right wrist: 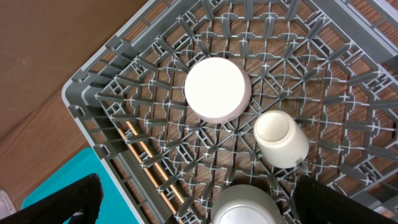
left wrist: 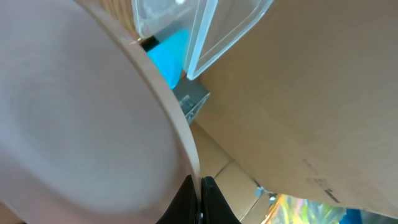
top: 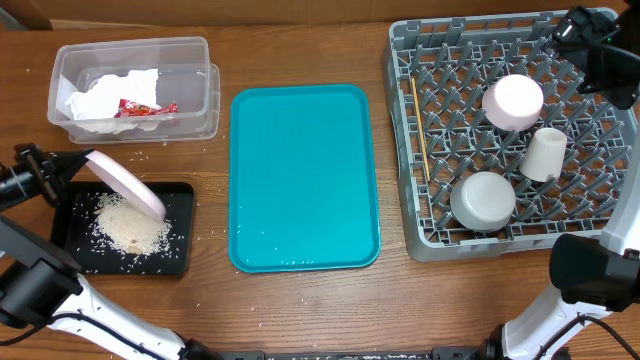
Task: Sort waste into correct bins and load items into the dishwasher
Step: 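Carry the emptied plate with the left gripper back over the teal tray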
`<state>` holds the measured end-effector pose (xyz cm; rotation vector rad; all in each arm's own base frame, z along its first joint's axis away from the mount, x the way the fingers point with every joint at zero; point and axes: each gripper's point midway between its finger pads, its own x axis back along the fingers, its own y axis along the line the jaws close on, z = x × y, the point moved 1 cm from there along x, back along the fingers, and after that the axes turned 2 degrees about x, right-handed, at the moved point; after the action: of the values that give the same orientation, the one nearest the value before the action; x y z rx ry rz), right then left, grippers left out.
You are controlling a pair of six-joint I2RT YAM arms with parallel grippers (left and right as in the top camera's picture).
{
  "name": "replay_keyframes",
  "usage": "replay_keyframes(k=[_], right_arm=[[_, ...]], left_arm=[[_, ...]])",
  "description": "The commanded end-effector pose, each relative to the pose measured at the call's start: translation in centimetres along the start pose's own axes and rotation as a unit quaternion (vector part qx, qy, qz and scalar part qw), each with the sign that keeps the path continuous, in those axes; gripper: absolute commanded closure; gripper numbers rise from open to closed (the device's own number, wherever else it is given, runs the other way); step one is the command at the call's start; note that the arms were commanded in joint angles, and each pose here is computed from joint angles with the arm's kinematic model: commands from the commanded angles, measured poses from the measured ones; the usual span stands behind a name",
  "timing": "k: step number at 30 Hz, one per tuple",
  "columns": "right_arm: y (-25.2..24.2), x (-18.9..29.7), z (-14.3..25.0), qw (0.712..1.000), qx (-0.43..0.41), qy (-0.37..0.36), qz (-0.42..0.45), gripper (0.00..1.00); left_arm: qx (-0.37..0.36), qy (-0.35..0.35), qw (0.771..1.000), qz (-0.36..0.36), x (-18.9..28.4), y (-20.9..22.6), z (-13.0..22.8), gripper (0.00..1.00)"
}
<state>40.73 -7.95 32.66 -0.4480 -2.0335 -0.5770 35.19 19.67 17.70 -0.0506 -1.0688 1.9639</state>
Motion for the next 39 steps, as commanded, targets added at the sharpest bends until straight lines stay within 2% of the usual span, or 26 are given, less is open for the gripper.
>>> replay_keyframes(k=[1,2,7,13,17,19,22,25,30,36,37,39], right_arm=[[0.2,0.3,-0.2,1.0,-0.002,-0.006,-0.005,0.0],[0.2,0.3,-0.2,1.0,-0.002,-0.005,-0.005,0.0],[0.2,0.3,-0.2,1.0,-0.002,-0.006,-0.005,0.0],[0.2,0.3,-0.2,1.0,-0.002,-0.005,-0.005,0.0],[0.2,0.3,-0.2,1.0,-0.002,-0.006,-0.005,0.0],[0.2,0.3,-0.2,1.0,-0.002,-0.006,-0.005,0.0],[0.2,0.3,-0.2,1.0,-0.002,-0.005,-0.005,0.0],[0.2,0.3,-0.2,1.0,-0.002,-0.006,-0.005,0.0],[0.2,0.3,-0.2,1.0,-0.002,-0.006,-0.005,0.0],[2.1,0.5,-1.3,0.998,-0.012,-0.024,-0.055,0.0],[2.2,0.5,-1.3,0.998,-0.012,-0.022,-0.06,0.0],[2.5,0.5,-1.1,0.997,-0.012,-0.017,-0.069,0.0]], left_arm=[[-0.023,0.004,0.999,0.049,0.9,-1.2,0.5,0.96],[-0.041,0.004,0.997,0.062,1.1,-1.6,0.7,0.96],[-0.045,0.003,0.996,0.073,1.4,-2.3,1.3,0.96],[-0.1,-0.001,0.994,0.051,0.8,-3.8,5.0,0.96],[-0.168,0.007,0.985,0.028,-0.6,-5.5,10.3,0.96],[-0.205,0.019,0.978,0.013,-1.8,-6.2,14.0,0.96],[-0.259,0.026,0.963,-0.075,-4.6,-4.8,18.6,0.96],[-0.32,0.017,0.924,-0.21,-8.0,-1.6,21.3,0.96],[-0.423,-0.042,0.813,-0.399,-14.7,2.7,23.2,0.96],[-0.537,-0.157,0.67,-0.488,-23.5,5.1,22.9,0.95],[-0.551,-0.157,0.652,-0.496,-25.2,6.0,22.9,0.96],[-0.567,-0.146,0.631,-0.509,-27.9,7.8,22.7,0.96]])
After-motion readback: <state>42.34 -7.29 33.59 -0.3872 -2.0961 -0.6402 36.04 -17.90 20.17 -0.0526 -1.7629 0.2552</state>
